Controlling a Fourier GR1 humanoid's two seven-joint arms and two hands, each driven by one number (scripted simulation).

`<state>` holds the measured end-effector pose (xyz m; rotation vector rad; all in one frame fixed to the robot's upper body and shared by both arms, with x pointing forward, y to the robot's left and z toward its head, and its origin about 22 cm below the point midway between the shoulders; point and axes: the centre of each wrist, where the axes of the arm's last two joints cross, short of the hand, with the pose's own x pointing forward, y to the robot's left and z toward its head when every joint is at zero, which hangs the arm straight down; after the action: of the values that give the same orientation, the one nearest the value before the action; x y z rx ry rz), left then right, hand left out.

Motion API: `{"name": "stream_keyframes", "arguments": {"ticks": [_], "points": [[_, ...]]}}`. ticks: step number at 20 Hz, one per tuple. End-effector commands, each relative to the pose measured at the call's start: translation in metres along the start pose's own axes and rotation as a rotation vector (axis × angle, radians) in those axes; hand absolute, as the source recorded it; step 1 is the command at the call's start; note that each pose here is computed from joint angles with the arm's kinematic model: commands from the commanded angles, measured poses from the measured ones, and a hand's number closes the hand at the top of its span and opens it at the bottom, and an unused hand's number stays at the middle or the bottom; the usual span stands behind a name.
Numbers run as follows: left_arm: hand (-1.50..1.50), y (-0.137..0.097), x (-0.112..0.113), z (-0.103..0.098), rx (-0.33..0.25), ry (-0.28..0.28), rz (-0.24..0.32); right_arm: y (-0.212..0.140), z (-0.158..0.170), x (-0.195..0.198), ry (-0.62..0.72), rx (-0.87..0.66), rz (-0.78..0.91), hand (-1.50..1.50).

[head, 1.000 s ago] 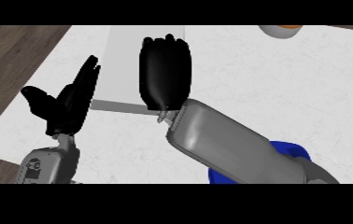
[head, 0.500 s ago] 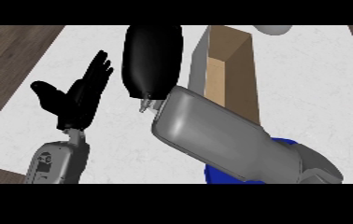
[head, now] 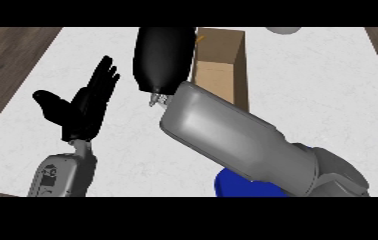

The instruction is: Pick the pear from the tray and place it in the cardboard box

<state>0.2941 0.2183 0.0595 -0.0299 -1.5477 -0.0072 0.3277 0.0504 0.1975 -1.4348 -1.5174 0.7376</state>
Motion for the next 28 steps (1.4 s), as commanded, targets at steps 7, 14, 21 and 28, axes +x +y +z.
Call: {"name": "stream_keyframes", "arguments": {"ticks": [7,14,21,28], "points": [[0.00,0.005,0.002,0.001,0.027,-0.024,0.009,0.034,-0.001,-0.004,0.263,0.094,0.140,1.50],[0.00,0.008,0.007,0.007,0.029,-0.023,0.010,0.094,0.007,-0.052,0.402,0.506,0.253,-1.50],[0.00,0.024,0.009,0.009,0.055,-0.022,-0.003,0.082,0.010,-0.034,0.245,0.193,0.003,-1.50],[0.00,0.021,-0.005,0.015,0.073,0.010,0.012,0.039,-0.006,-0.014,0.191,-0.031,-0.314,-1.50]]}}
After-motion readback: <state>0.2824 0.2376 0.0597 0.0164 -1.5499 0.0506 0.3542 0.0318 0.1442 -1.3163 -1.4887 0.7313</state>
